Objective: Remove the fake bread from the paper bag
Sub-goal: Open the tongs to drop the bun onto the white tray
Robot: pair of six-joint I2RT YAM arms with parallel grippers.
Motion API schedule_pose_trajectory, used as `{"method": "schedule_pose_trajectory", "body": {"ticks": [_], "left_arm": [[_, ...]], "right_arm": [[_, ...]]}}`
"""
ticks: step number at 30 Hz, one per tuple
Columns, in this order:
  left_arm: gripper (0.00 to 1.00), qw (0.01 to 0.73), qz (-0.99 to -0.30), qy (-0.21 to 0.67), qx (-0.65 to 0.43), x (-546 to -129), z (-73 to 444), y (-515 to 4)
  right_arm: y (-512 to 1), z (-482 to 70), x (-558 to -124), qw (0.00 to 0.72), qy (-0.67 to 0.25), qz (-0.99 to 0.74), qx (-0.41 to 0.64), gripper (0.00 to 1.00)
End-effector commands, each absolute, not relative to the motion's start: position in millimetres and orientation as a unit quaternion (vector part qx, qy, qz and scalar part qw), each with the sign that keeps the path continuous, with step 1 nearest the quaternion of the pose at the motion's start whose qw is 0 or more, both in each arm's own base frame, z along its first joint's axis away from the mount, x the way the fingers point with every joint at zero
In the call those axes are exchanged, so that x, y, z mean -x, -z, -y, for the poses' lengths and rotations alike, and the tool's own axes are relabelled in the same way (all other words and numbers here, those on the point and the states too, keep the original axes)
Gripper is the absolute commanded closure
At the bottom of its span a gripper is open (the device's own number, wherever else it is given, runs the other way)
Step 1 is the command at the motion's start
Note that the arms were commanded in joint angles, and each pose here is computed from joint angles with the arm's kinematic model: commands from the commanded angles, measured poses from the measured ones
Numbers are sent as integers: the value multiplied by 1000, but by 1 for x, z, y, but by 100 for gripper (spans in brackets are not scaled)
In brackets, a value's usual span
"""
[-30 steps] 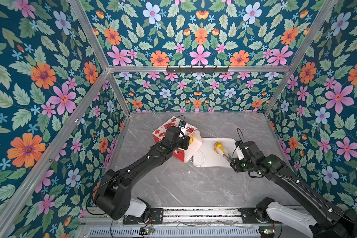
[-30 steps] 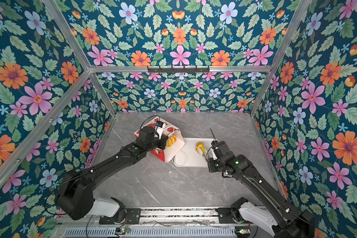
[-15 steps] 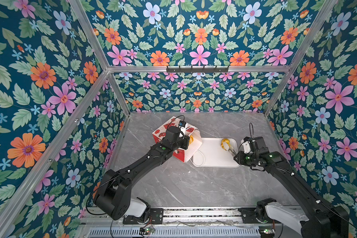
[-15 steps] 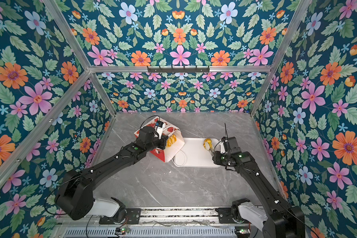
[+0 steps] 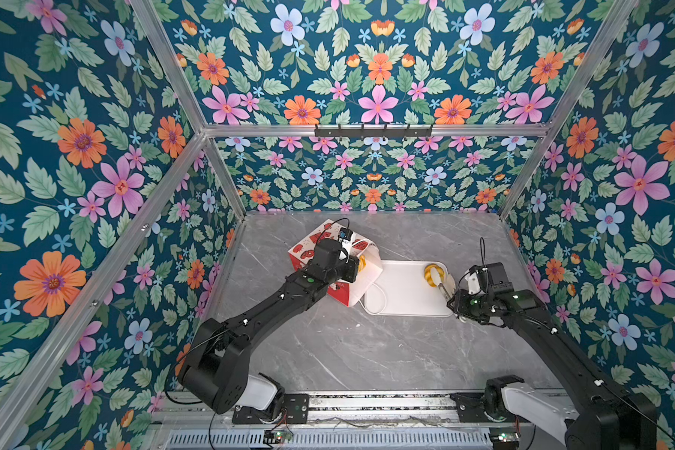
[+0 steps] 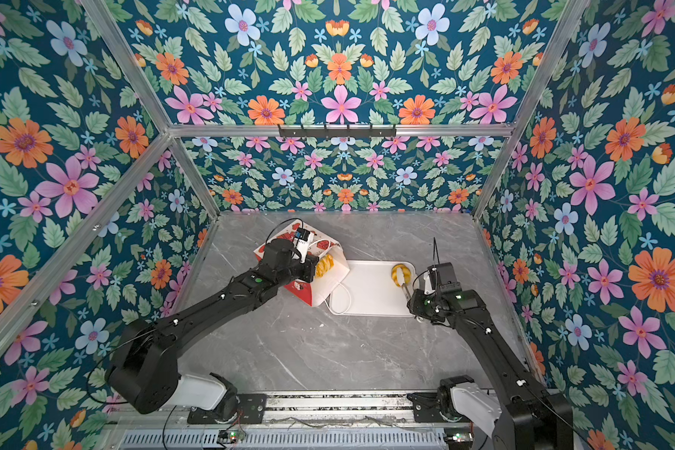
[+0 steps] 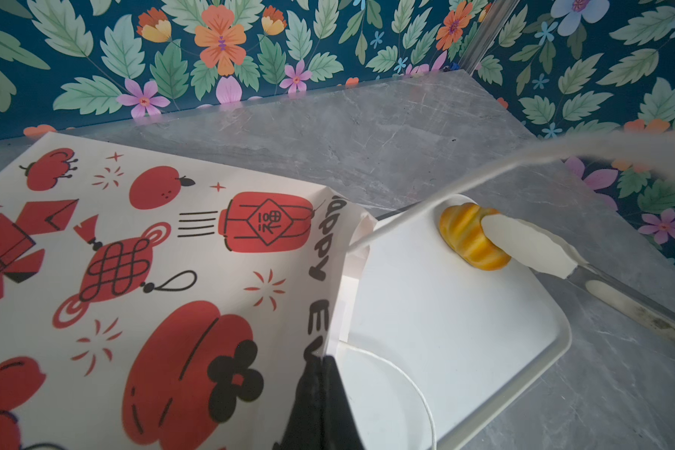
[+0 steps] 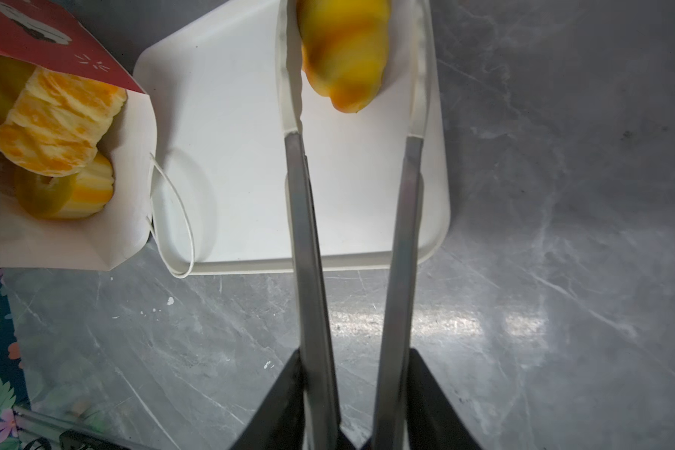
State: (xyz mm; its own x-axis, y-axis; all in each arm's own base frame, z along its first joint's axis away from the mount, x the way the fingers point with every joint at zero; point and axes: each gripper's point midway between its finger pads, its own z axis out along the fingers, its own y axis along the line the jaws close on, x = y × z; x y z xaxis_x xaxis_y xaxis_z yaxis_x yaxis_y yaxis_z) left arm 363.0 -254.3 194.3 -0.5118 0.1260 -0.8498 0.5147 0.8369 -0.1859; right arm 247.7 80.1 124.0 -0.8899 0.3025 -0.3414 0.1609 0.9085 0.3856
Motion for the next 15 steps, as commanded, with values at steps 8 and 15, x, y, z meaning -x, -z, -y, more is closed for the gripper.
{"method": "schedule_pose_trajectory", "body": {"ticks": [8,15], "left_arm": [[100,464,-837,223,-185,-365,256,-199],[100,467,-835,222,-187,-367,258,-203]], "right_arm": [[-136,-69,-242,227,-154,-953,-124,58],[-166,-86,-238,247,-201,-945,-72,60]]}}
